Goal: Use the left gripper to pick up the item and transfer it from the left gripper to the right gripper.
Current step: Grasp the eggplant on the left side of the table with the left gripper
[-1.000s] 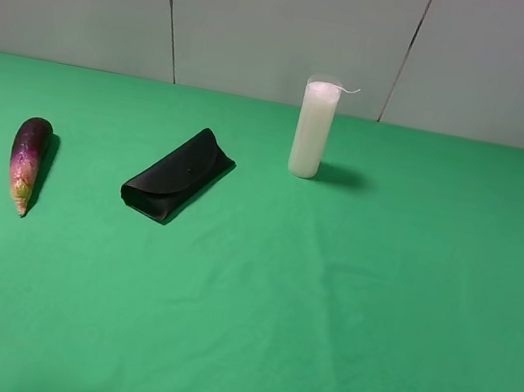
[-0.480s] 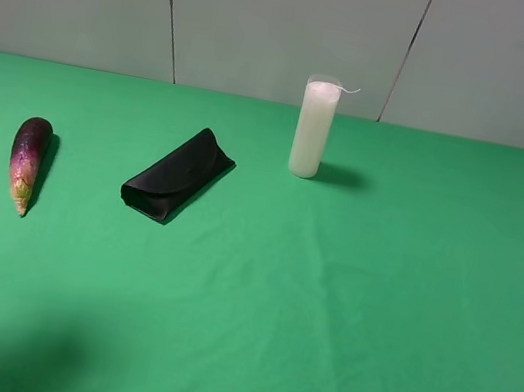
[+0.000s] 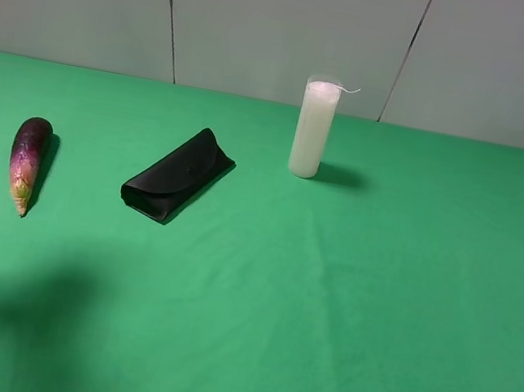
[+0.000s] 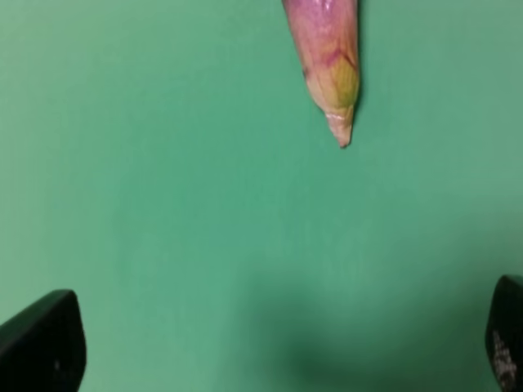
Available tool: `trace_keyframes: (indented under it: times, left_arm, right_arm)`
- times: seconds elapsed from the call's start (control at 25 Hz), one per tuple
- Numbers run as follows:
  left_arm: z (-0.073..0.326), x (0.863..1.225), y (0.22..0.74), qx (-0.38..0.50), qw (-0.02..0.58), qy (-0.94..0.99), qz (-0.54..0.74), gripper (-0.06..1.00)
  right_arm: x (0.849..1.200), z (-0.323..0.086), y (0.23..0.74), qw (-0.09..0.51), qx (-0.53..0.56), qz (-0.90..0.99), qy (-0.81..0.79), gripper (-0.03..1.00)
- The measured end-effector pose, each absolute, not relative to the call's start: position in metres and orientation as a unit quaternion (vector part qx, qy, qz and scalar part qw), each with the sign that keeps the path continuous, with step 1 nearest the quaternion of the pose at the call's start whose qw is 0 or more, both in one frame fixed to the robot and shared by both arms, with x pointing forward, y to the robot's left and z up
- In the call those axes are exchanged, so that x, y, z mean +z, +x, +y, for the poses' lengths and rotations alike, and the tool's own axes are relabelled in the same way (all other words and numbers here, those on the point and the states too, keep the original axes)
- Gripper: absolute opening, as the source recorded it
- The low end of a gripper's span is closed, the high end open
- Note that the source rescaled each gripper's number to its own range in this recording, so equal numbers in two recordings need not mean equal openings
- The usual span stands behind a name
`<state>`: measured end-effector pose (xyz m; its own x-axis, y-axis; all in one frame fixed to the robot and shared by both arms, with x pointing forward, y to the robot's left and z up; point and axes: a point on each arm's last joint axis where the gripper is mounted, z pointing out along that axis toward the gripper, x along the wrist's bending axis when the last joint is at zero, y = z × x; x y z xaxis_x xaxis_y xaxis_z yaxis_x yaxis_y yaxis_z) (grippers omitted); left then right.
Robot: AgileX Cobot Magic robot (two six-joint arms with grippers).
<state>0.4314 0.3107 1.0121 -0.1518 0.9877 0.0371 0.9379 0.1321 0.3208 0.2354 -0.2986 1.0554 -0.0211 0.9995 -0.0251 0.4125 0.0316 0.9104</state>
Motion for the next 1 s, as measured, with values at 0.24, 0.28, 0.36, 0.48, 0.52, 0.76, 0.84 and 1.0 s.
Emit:
trace_keyframes:
  times: [0.24, 0.28, 0.36, 0.48, 0.52, 0.76, 0.84, 1.0]
  left_arm:
    - [0.310, 0.990, 0.449, 0.118, 0.076, 0.649, 0.748, 0.98]
    - [0.310, 0.987, 0.452, 0.116, 0.074, 0.650, 0.748, 0.98]
    - [0.310, 0.981, 0.457, 0.113, 0.073, 0.648, 0.750, 0.98]
    - [0.310, 0.972, 0.463, 0.108, 0.070, 0.642, 0.755, 0.98]
    - [0.310, 0.970, 0.464, 0.107, 0.070, 0.641, 0.757, 0.98]
    - [0.310, 0.956, 0.475, 0.098, 0.064, 0.639, 0.760, 0.98]
    - [0.310, 0.953, 0.481, 0.096, 0.062, 0.639, 0.760, 0.98]
    - [0.310, 0.945, 0.495, 0.091, 0.057, 0.640, 0.761, 0.98]
  right_arm:
    - [1.055, -0.299, 0.235, 0.386, 0.380, 0.605, 0.583, 1.00]
    - [1.055, -0.299, 0.235, 0.386, 0.380, 0.605, 0.583, 1.00]
    - [1.055, -0.299, 0.235, 0.386, 0.380, 0.605, 0.583, 1.00]
    - [1.055, -0.299, 0.235, 0.386, 0.380, 0.605, 0.583, 1.00]
    - [1.055, -0.299, 0.235, 0.386, 0.380, 0.605, 0.583, 1.00]
    - [1.055, -0.299, 0.235, 0.386, 0.380, 0.605, 0.583, 1.00]
    - [1.055, -0.299, 0.235, 0.386, 0.380, 0.605, 0.583, 1.00]
    - [1.055, -0.299, 0.235, 0.386, 0.380, 0.605, 0.583, 1.00]
